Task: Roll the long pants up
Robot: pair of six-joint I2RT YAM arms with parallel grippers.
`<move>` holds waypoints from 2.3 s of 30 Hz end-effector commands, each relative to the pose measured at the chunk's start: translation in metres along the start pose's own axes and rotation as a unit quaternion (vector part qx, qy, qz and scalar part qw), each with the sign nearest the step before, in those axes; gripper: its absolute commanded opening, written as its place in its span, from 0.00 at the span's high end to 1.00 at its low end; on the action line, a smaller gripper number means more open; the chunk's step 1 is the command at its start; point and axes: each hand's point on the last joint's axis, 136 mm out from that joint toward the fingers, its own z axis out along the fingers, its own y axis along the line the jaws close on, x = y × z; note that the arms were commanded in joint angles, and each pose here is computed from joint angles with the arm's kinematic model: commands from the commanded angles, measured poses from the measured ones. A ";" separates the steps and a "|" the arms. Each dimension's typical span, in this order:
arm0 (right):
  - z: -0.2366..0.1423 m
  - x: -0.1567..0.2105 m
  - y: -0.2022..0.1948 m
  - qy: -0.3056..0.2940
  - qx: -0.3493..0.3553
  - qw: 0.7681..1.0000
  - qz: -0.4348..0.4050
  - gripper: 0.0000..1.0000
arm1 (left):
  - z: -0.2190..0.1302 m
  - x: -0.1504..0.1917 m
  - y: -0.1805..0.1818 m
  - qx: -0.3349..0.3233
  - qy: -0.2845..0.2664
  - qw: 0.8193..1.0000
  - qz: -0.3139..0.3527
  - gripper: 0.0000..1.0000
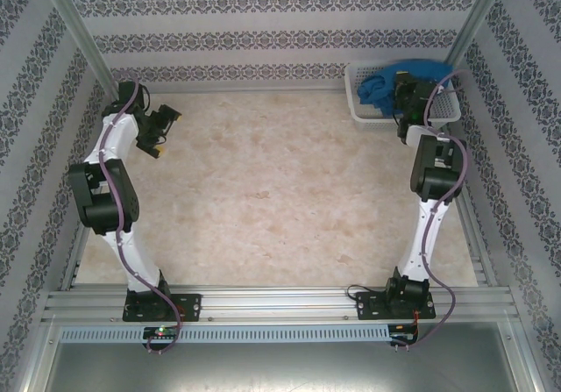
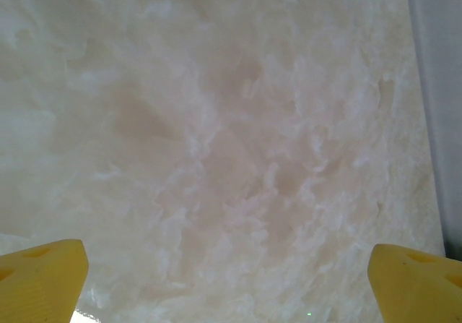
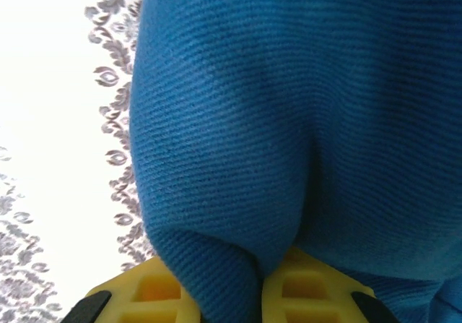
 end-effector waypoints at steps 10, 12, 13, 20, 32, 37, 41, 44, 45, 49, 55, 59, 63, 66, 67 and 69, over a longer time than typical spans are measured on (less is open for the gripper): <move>0.007 0.020 0.007 -0.016 -0.030 0.999 0.007 0.44 | 0.003 -0.013 0.005 -0.011 -0.009 1.000 0.010 0.00; 0.000 0.021 -0.006 -0.017 -0.013 1.000 0.007 0.33 | 0.004 -0.011 0.005 -0.009 -0.006 1.000 0.010 0.00; -0.004 0.020 -0.013 -0.022 -0.003 1.000 0.010 0.24 | 0.005 -0.010 0.006 -0.010 -0.003 1.000 0.010 0.00; -0.033 0.022 0.000 -0.023 0.046 0.999 -0.014 0.02 | 0.000 -0.008 0.003 -0.003 -0.002 1.000 0.011 0.00; -0.120 0.098 0.139 0.097 0.088 0.911 -0.391 0.02 | -0.047 -0.010 -0.023 0.073 -0.073 0.988 0.114 0.00; -0.182 0.134 0.119 0.113 0.120 0.782 -0.601 0.02 | -0.076 0.009 -0.022 0.103 -0.111 0.958 0.244 0.00; -0.224 0.129 0.069 0.081 0.133 0.748 -0.645 0.02 | -0.106 0.015 0.004 0.056 -0.282 0.897 0.337 0.00; -0.242 0.125 0.034 0.073 0.145 0.728 -0.666 0.02 | -0.109 0.021 0.037 0.039 -0.337 0.879 0.334 0.00; -0.246 0.126 0.024 0.076 0.144 0.720 -0.674 0.02 | -0.106 0.026 0.046 0.041 -0.346 0.874 0.338 0.00; -0.259 0.119 -0.010 0.079 0.174 0.691 -0.697 0.02 | -0.094 0.041 0.071 0.056 -0.363 0.864 0.345 0.00; -0.271 0.112 -0.044 0.057 0.184 0.701 -0.687 0.02 | -0.057 0.059 0.095 0.063 -0.350 0.850 0.389 0.00; -0.266 0.119 -0.053 0.064 0.171 0.698 -0.692 0.02 | -0.034 0.061 0.083 0.093 -0.329 0.845 0.410 0.00; -0.259 0.116 -0.068 0.074 0.172 0.712 -0.677 0.02 | -0.001 0.073 0.059 0.120 -0.266 0.828 0.479 0.00; -0.267 0.119 -0.067 0.067 0.122 0.729 -0.671 0.02 | 0.004 0.092 0.055 0.110 -0.327 0.782 0.519 0.00; -0.265 0.117 -0.067 0.044 0.111 0.732 -0.670 0.02 | 0.007 0.092 0.060 0.113 -0.324 0.785 0.515 0.00; -0.270 0.116 -0.078 0.072 0.142 0.730 -0.665 0.02 | 0.009 0.086 0.060 0.097 -0.315 0.794 0.510 0.00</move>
